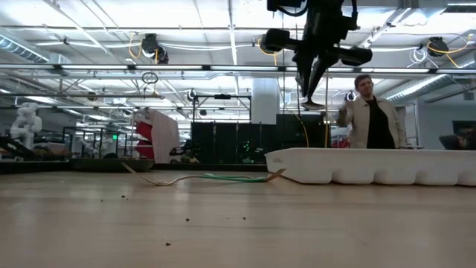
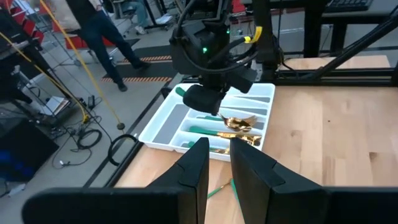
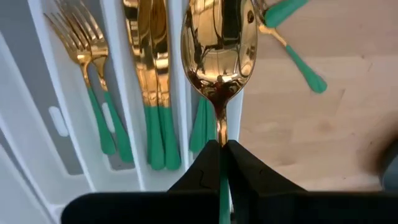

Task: Sort silverware
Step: Put the green spoon into the left slot of the white silverware tray

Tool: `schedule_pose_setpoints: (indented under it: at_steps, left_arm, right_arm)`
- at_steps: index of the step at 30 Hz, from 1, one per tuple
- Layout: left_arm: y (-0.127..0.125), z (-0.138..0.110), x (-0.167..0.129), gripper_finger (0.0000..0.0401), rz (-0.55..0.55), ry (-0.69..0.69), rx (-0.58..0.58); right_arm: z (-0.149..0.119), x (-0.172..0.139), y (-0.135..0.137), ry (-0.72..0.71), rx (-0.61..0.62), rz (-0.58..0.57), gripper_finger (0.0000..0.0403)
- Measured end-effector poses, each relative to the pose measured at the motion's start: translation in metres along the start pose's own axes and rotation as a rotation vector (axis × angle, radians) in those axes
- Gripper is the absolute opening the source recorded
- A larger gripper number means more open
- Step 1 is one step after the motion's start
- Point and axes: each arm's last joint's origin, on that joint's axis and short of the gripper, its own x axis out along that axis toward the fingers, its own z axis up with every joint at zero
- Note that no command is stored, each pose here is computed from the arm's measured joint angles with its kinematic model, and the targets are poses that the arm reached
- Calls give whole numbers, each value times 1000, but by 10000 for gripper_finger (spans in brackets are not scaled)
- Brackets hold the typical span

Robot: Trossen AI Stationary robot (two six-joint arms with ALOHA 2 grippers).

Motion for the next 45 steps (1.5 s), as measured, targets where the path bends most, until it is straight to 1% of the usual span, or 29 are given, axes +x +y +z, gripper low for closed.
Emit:
schedule_pose_setpoints:
  at_steps: [8,12,16,25,37,45]
  left_arm:
    - [3,1,5,74,21,6,-6]
    - [4,1,6,74,27,8,-7]
    - [4,1,6,74,27,8,-6]
    - [5,0,6,74,33,17,14]
    - [7,-4,6,74,48,38,64]
    - [11,-5,9,74,73,52,81]
  right_arm:
    - [-11,5,-4,-81,-13,-38,0]
    - [-15,20,-6,-92,-9,14,0]
    - [-15,34,-10,-139,-22,42,0]
    - [-24,62,-18,-144,-17,61,0]
    - [-42,92,-20,-142,0,102,0]
    - [-42,109,-21,-152,-2,138,0]
